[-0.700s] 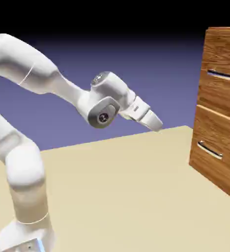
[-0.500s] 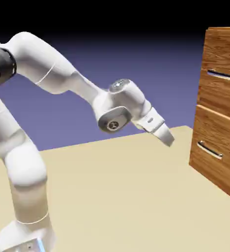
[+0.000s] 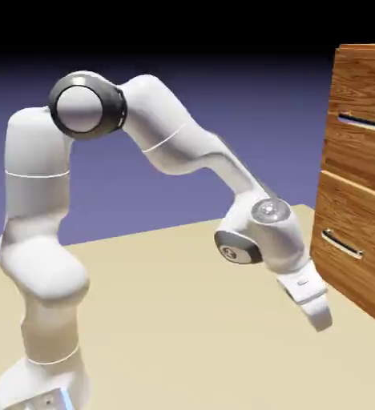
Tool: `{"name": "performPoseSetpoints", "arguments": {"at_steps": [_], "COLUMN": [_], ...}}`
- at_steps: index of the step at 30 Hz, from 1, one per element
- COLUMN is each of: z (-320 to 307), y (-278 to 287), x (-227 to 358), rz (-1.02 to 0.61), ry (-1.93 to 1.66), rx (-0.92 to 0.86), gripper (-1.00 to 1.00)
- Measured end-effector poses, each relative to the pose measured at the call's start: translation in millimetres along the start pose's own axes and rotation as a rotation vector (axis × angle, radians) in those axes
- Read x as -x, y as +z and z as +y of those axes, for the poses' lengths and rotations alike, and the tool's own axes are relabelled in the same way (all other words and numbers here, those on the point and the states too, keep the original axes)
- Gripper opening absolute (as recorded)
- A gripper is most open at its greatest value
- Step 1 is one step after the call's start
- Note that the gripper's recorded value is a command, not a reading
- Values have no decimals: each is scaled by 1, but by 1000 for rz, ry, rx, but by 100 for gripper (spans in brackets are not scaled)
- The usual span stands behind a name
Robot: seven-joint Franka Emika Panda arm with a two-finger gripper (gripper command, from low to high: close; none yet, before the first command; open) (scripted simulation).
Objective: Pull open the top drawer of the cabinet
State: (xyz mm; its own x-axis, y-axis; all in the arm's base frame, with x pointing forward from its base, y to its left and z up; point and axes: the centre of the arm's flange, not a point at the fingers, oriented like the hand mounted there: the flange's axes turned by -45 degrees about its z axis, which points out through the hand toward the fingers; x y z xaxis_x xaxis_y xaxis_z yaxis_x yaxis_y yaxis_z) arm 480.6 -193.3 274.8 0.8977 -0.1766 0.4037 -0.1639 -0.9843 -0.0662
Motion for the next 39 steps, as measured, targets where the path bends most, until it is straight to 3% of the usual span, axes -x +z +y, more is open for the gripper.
{"name": "performPoseSetpoints", "arguments": {"at_steps": [11,20,28,37,39], "z": [71,56,-51,-288,-305], "y": [6,-45,-109,-166,-168], "x": [-33,-111,-195,-233,-232], "rz": [101,319,589,970,996], "ry": [-135,-450,-880,-1489,-1528], "rx": [227,457,652,816,823], "gripper": [0,0,0,0,0]}}
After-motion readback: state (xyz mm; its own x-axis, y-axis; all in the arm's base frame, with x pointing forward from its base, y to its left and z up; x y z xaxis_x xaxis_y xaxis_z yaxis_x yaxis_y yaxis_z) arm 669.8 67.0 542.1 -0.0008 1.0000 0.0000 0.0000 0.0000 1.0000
